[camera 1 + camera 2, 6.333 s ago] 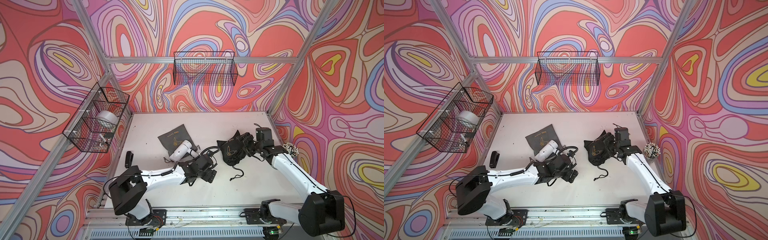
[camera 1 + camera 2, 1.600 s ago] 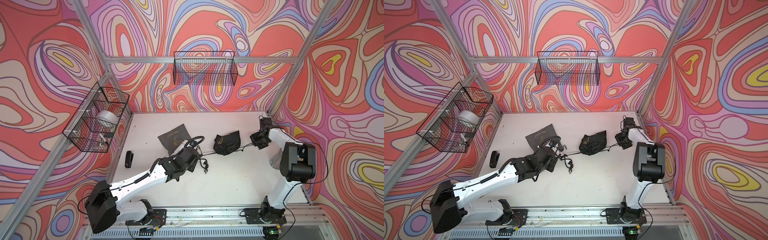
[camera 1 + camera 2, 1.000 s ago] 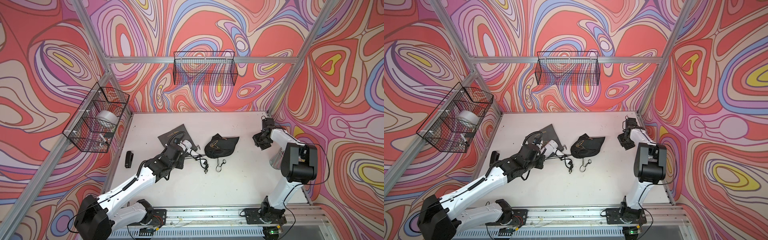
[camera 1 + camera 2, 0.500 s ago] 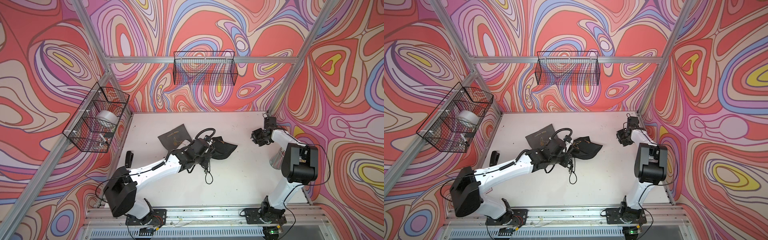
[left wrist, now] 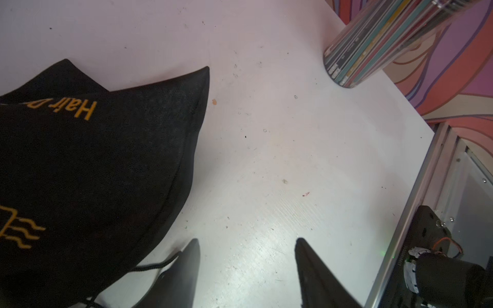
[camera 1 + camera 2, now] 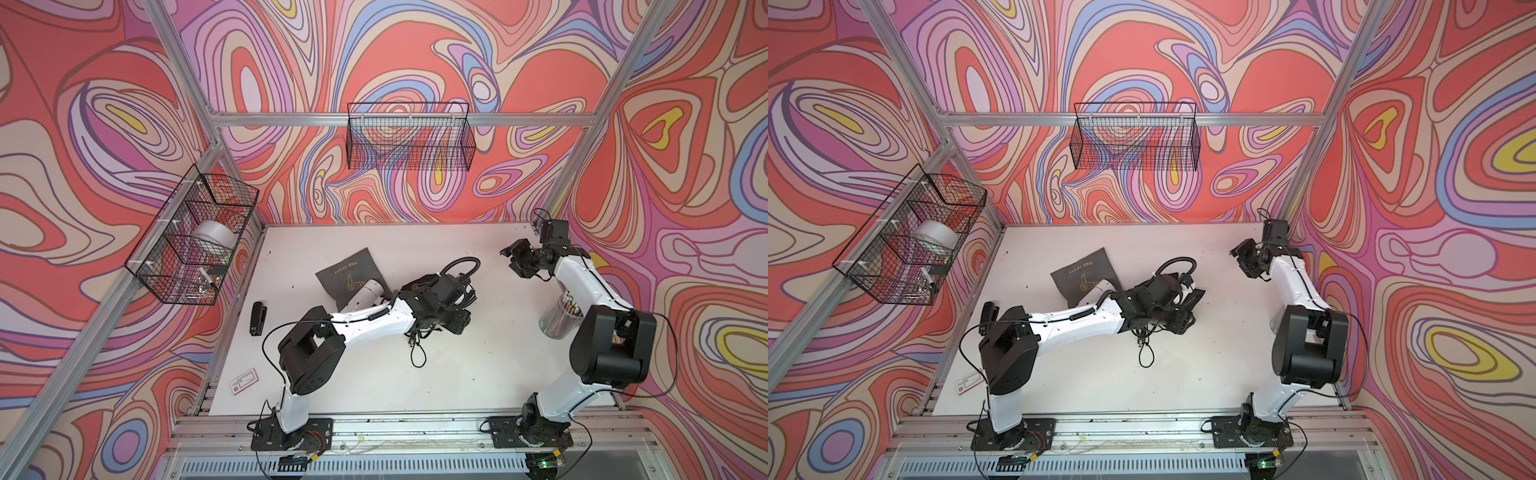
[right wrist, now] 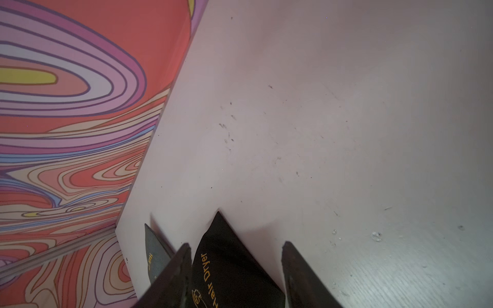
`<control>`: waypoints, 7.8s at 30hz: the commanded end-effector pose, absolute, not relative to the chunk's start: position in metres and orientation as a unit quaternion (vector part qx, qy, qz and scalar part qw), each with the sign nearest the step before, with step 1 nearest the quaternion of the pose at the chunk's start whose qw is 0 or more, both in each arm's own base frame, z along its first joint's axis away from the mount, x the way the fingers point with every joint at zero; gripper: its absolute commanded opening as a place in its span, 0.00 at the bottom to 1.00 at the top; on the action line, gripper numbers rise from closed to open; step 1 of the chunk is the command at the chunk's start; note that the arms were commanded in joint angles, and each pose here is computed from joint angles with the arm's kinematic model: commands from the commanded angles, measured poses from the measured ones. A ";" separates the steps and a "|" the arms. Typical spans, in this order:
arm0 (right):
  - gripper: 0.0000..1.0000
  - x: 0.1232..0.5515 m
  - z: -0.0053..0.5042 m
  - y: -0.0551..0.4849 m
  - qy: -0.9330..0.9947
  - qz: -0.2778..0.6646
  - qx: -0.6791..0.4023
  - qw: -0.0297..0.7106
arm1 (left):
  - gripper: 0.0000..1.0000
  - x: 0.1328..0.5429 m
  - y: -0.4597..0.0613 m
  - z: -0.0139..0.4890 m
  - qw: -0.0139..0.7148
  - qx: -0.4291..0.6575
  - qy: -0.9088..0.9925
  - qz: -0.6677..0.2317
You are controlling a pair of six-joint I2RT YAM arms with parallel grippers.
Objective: Pack away hair dryers
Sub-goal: Move the drawstring bag to the center of the board, then pick up the hair dryer from the center of the board, then fold the hair dryer.
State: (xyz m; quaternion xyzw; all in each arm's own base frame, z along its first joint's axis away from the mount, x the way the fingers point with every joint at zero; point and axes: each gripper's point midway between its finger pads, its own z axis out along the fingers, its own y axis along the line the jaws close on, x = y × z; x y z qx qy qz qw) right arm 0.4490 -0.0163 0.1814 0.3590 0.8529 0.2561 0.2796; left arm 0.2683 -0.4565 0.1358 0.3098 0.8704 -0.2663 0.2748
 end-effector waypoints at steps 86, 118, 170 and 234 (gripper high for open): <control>0.68 0.339 0.074 0.322 0.943 0.110 -0.245 0.197 | 1.00 0.222 -0.097 0.133 0.330 -0.083 0.934 -0.108; 0.23 0.330 0.056 0.330 0.927 0.127 -0.290 0.201 | 1.00 0.225 -0.097 0.143 0.341 -0.077 0.930 -0.110; 0.03 0.288 0.198 0.297 0.817 0.106 -0.354 0.443 | 0.92 0.338 -0.224 0.233 0.240 0.242 0.825 -0.451; 0.01 0.283 0.337 0.340 0.712 0.428 -0.104 0.547 | 0.00 0.268 -0.272 0.253 0.339 0.157 0.770 -0.518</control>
